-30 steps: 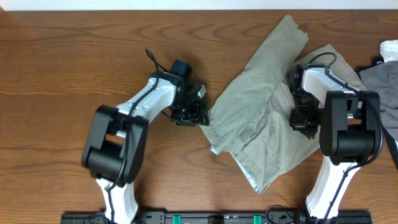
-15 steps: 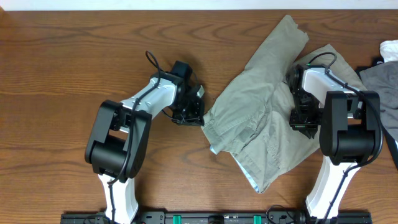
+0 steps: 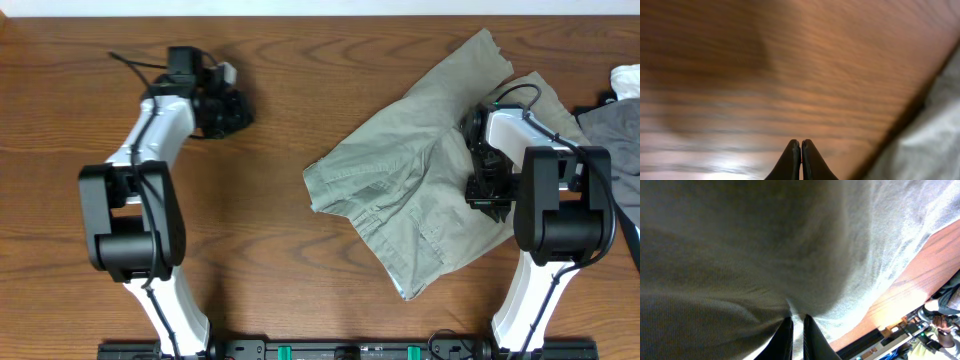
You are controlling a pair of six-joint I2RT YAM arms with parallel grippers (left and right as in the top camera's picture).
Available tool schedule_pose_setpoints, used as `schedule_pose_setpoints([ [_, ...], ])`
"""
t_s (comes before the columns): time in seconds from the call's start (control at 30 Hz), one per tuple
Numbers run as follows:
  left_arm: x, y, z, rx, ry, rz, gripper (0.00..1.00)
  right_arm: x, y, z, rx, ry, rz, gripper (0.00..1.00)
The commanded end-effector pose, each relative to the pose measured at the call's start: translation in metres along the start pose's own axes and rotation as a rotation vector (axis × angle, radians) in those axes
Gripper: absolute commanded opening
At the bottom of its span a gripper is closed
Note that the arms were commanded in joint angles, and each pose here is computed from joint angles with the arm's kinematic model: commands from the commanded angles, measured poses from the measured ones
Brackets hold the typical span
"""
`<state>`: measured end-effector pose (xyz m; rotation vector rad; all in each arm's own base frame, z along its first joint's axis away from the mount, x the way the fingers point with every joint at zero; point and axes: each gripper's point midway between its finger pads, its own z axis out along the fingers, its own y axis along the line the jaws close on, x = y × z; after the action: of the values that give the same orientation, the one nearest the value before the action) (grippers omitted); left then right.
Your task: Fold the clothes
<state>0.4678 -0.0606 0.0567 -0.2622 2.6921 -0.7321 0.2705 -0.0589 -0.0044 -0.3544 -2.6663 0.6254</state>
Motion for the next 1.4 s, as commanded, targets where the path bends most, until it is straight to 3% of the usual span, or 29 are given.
schedule_pose_setpoints([
  [0.0, -0.007, -0.003, -0.003, -0.007, -0.027, 0.049, 0.06, -0.001, 0.004, 0.006, -0.009, 0.007, -0.028, 0.09],
  [0.17, 0.026, -0.060, -0.008, 0.296, 0.120, 0.026, 0.17, -0.001, 0.004, 0.006, -0.009, 0.008, -0.028, 0.10],
  [0.27, 0.065, -0.088, -0.007, 0.359, 0.273, -0.013, 0.24, -0.001, 0.004, 0.006, -0.009, 0.008, -0.029, 0.12],
  [0.37, 0.108, -0.103, -0.002, 0.325, 0.412, 0.016, 0.25, -0.001, 0.004, 0.006, -0.009, 0.008, -0.028, 0.13],
  [0.47, 0.146, -0.096, 0.007, 0.178, 0.518, 0.039, 0.25, -0.001, 0.004, 0.006, -0.009, 0.007, -0.028, 0.13],
  [0.6, 0.180, -0.095, 0.011, 0.109, 0.609, 0.058, 0.25, -0.001, 0.004, 0.006, -0.009, 0.008, -0.028, 0.13],
  [0.73, 0.188, -0.097, 0.013, 0.087, 0.627, 0.078, 0.29, -0.001, 0.005, 0.006, -0.010, 0.007, -0.028, 0.13],
  [0.97, 0.193, -0.058, 0.005, -0.125, 0.652, 0.088, 0.33, -0.001, 0.005, 0.006, -0.010, 0.008, -0.028, 0.13],
  [1.13, 0.194, -0.065, 0.005, -0.076, 0.658, 0.068, 0.44, -0.002, 0.006, 0.006, -0.019, 0.006, -0.027, 0.13],
  [1.37, 0.194, -0.095, 0.011, 0.064, 0.647, 0.082, 0.46, -0.001, 0.006, 0.006, -0.018, 0.006, -0.027, 0.14],
])
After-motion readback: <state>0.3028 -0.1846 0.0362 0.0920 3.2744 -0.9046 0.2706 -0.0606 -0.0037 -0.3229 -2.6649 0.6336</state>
